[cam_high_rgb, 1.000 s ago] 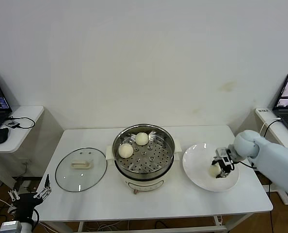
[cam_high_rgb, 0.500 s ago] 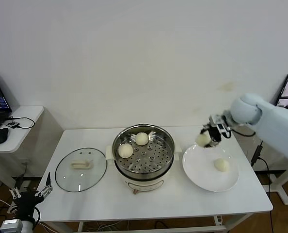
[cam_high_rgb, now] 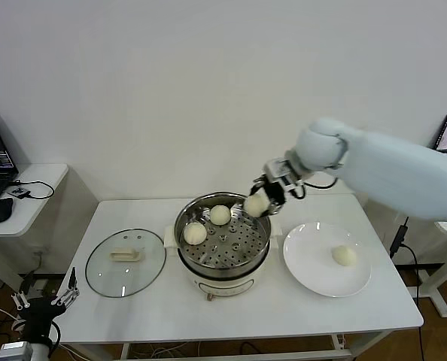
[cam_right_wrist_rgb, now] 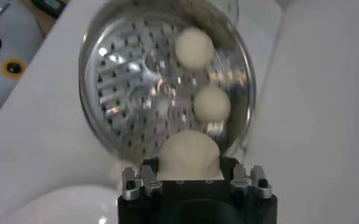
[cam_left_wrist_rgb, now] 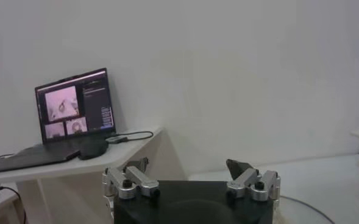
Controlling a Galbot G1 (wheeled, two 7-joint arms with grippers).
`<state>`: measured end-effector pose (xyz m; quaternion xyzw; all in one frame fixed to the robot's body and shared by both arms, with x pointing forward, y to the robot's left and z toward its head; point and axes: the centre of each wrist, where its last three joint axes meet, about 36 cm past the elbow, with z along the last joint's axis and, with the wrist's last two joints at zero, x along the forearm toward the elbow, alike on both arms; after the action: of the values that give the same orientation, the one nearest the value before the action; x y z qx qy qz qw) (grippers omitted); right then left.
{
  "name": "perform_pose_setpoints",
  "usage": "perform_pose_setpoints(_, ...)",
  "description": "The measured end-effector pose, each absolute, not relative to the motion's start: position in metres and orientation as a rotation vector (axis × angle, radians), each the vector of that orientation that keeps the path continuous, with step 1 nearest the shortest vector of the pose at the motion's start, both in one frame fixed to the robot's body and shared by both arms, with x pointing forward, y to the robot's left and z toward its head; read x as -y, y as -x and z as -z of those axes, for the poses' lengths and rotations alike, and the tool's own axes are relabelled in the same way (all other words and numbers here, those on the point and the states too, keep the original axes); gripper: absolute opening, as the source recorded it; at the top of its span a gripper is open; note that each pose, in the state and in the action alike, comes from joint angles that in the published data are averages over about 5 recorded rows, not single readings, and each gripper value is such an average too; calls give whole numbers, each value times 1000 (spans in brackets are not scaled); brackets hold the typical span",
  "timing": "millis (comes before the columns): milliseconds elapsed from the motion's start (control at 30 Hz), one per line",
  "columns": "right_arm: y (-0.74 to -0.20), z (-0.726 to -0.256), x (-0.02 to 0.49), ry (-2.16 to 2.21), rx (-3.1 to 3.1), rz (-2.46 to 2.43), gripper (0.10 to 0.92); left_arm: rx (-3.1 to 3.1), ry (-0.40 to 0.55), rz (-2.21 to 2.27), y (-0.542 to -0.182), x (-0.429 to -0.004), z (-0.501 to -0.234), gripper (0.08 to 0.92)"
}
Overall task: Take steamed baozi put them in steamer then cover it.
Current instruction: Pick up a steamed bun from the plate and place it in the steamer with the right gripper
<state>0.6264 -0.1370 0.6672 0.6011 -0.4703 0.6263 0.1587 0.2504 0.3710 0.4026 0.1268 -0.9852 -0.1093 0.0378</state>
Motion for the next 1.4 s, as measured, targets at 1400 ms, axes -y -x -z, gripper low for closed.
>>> perform_pose_setpoints(1400,-592,-589,61,-2062,741,-2216,817,3042,-426,300,-253,-366,-400,823)
